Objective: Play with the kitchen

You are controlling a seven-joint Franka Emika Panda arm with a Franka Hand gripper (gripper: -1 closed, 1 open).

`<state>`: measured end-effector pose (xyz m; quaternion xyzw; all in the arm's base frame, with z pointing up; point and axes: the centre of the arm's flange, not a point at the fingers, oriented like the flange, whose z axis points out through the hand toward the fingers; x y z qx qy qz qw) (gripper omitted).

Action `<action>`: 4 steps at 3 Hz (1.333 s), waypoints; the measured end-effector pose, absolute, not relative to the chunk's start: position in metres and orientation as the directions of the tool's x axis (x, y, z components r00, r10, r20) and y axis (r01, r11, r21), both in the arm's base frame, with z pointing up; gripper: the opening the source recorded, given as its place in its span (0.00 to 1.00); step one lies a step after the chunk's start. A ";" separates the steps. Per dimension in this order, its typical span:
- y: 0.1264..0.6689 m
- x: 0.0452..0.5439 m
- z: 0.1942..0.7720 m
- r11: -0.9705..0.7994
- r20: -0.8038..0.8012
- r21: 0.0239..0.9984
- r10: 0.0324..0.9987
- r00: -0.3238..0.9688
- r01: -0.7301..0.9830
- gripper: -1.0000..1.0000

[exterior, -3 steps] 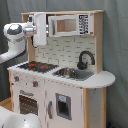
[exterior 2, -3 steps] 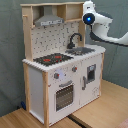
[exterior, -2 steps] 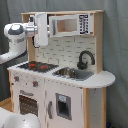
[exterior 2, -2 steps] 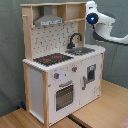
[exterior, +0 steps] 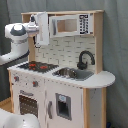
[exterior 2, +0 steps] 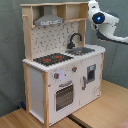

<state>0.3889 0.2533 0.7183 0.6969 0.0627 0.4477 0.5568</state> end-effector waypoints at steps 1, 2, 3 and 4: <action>0.246 0.378 0.722 -0.396 0.568 0.822 0.611 0.551 -0.409 0.00; 0.236 0.361 0.723 -0.406 0.579 0.814 0.622 0.528 -0.415 0.00; 0.224 0.346 0.720 -0.415 0.590 0.806 0.628 0.508 -0.423 0.00; 0.248 0.342 0.713 -0.434 0.589 0.803 0.684 0.430 -0.408 0.00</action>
